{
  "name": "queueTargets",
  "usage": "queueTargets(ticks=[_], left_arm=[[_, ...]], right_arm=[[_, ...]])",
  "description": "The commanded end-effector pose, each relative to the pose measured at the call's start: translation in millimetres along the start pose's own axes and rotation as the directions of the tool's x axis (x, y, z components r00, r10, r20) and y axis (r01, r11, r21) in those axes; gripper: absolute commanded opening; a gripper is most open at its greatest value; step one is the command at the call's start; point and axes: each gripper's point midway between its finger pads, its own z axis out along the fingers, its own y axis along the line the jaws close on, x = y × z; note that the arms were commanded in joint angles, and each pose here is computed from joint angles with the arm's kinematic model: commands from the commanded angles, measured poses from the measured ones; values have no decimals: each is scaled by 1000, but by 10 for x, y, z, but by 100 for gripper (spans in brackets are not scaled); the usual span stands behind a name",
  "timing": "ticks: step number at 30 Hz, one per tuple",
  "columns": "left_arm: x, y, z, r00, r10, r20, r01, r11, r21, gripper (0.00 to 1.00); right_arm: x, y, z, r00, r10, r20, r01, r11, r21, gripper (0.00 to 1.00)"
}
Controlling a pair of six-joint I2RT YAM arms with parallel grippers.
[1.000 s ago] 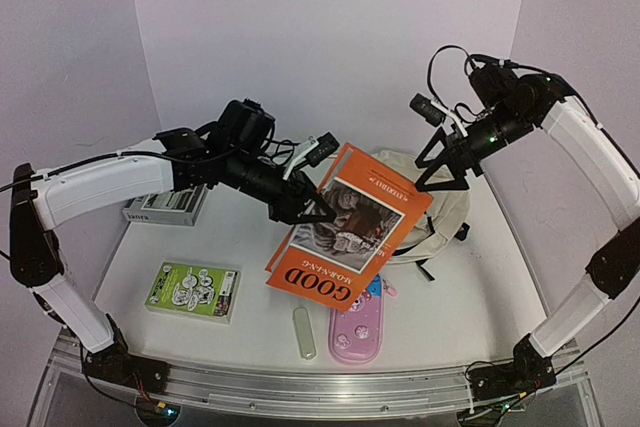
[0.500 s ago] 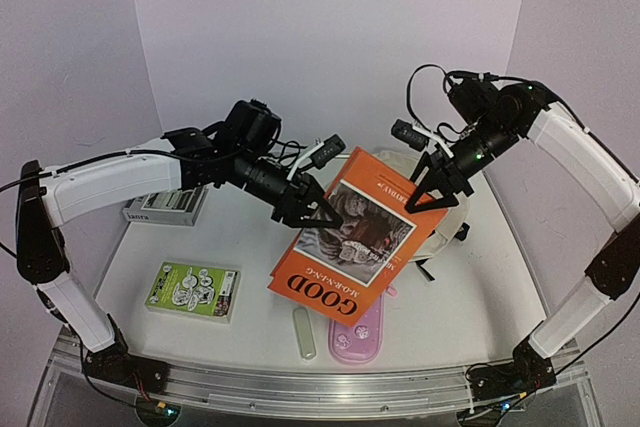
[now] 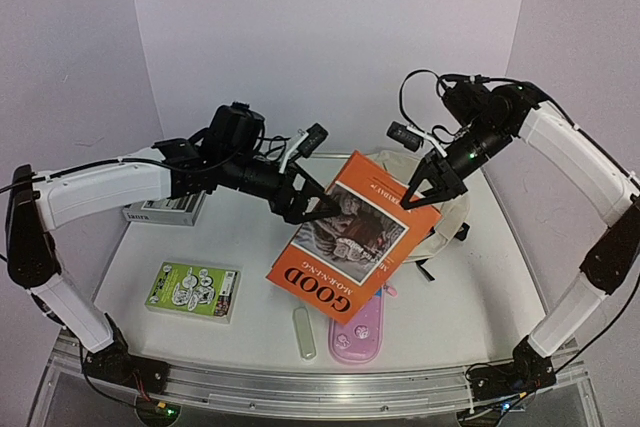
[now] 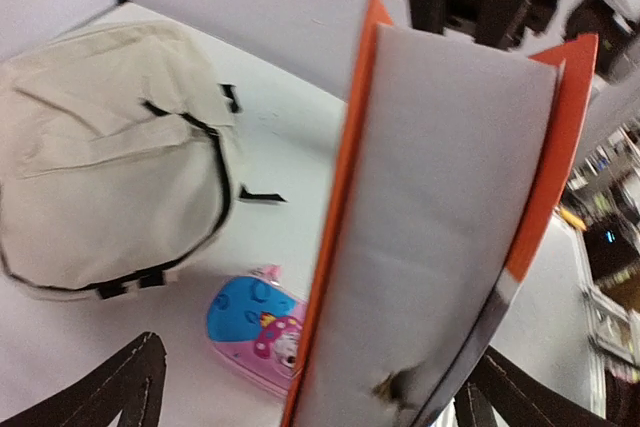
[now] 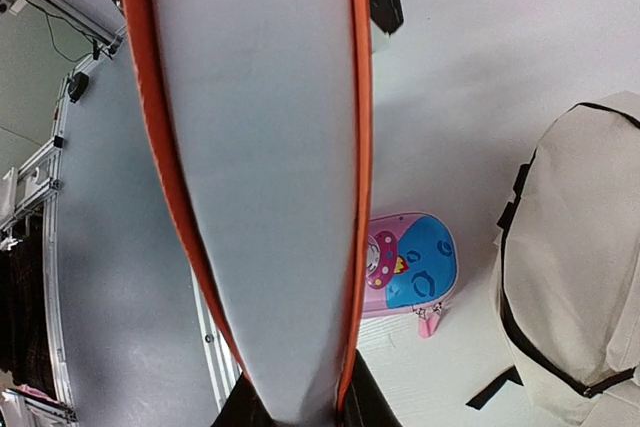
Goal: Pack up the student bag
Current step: Pick up the book from the center of the board.
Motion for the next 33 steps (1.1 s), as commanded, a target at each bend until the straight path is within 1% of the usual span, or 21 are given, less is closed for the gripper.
queueTargets(ticks=[1,4,7,12,16,18,20,22,23,26,28,30,32,33], left_arm=[[-696,386,-762,937,5,349,111,944,-312,100],[-730,590,-1119,893,-40,448,235,891,-389,100],[-689,689,-1284,872,-93,482,314,860,-402,100],[-571,710,-1198,846,-215,488,396,865,-307,100],[-583,639,-1062,811,-310,497,429,892,-143,100],[-593,582,-1004,809,-341,479,409,912,-41,100],[-590,635,-1032,784,-387,485,424,905,37,100],[-602,740,-1129,745,-429,510,449,889,92,100],[-598,762,-1142,742,-434,511,448,888,104,100],[-565,772,-1092,750,-441,493,443,888,122,100],[-574,732,-1040,764,-445,468,423,892,158,100],[-580,724,-987,770,-456,446,416,889,192,99],[-621,703,-979,771,-455,445,399,891,219,98],[-649,670,-980,777,-445,445,378,895,236,97]], right_arm=[[-327,-184,-307,982,102,161,-99,995,-25,10],[-493,-506,-629,931,225,287,-221,974,-46,11],[-652,-734,-848,871,318,375,-307,947,-92,10],[-915,-969,-989,779,394,488,-387,914,-121,10],[-1056,-1036,-1067,723,447,526,-421,890,-177,10],[-1100,-1030,-1081,711,457,535,-417,886,-203,10],[-1108,-1009,-1094,705,461,540,-414,885,-214,10],[-1108,-978,-1100,702,463,541,-412,884,-223,10],[-1110,-953,-1110,701,464,542,-408,884,-230,10],[-1122,-885,-1136,695,464,548,-393,885,-251,10],[-1122,-842,-1134,691,473,546,-385,881,-275,10],[-1137,-811,-1135,678,492,546,-379,871,-313,11],[-1165,-796,-1155,650,526,549,-384,850,-360,11],[-1180,-774,-1167,647,515,563,-360,857,-369,11]])
